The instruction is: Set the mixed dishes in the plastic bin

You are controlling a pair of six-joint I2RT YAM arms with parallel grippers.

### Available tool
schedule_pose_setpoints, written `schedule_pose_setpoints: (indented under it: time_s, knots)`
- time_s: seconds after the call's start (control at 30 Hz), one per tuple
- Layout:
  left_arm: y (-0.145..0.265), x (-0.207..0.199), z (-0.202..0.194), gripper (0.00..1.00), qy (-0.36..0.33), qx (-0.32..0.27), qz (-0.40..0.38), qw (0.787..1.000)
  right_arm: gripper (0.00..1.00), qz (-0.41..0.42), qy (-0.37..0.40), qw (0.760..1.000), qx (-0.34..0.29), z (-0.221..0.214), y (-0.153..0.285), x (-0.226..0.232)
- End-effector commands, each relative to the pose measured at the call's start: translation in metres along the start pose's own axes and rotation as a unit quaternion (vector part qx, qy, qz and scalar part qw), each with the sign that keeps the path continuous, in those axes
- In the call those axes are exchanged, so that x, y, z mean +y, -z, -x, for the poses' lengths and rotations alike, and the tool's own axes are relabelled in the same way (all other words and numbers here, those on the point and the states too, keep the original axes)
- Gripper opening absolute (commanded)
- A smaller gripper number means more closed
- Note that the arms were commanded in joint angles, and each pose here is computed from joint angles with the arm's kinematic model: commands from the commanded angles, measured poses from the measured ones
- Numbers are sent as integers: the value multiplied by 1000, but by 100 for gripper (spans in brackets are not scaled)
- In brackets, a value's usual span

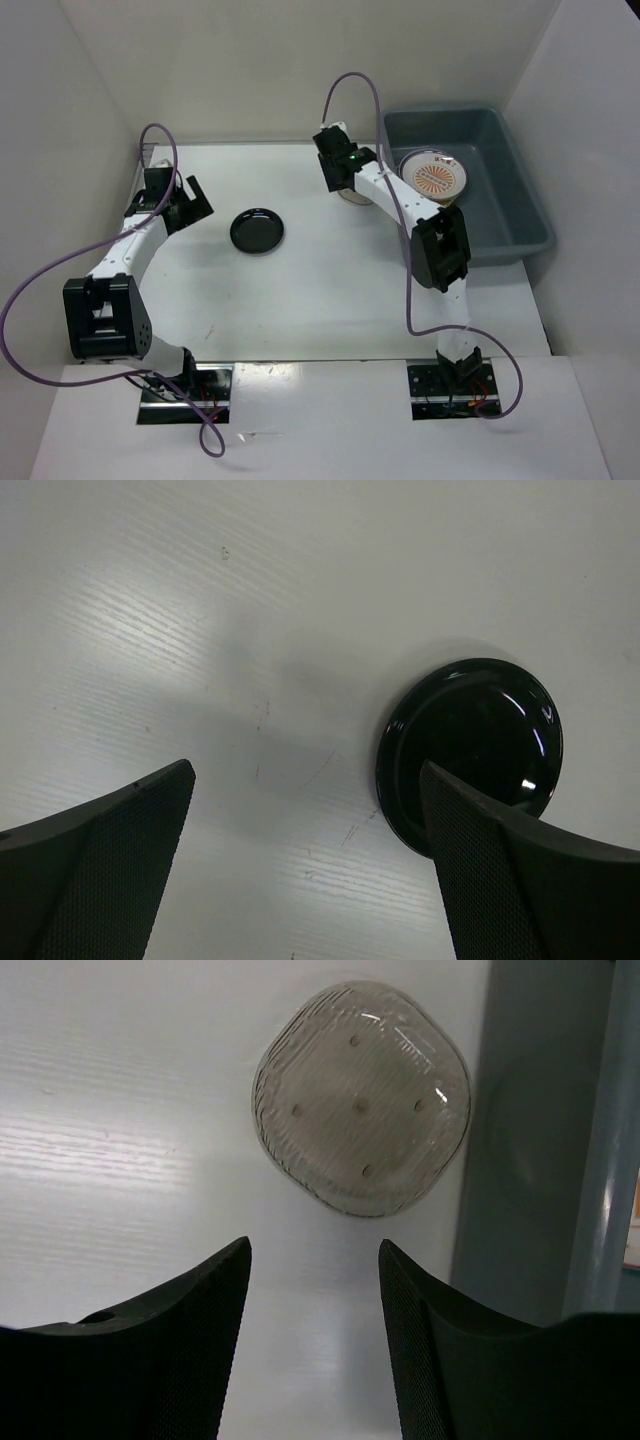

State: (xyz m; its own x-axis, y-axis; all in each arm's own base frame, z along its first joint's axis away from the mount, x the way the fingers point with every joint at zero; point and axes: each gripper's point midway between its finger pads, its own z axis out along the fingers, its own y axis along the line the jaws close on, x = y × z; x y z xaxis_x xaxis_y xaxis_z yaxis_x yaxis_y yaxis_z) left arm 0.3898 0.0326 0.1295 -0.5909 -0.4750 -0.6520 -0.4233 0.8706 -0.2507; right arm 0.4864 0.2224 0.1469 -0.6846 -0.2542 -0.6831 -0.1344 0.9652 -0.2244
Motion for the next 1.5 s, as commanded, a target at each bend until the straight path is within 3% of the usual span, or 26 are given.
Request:
schedule_pose_setpoints:
  time_s: [0.0, 0.23, 0.9, 1.23, 1.47]
  knots:
    - [-6, -5, -3, 100, 6, 4, -18, 1000, 59, -51, 58, 996, -37, 18, -13, 0]
    - [-11, -9, -11, 100, 6, 21, -30, 999, 55, -56, 136, 989, -1, -19, -56, 32]
    - [-20, -11, -22, 100, 6, 46, -39, 998, 51, -123, 184, 975, 23, -54, -109, 30]
    - [-22, -12, -25, 100, 6, 52, -41, 998, 47, -119, 172, 977, 35, -61, -129, 20]
    - [-22, -12, -25, 100, 6, 52, -41, 998, 37, -114, 160, 979, 47, -64, -144, 6]
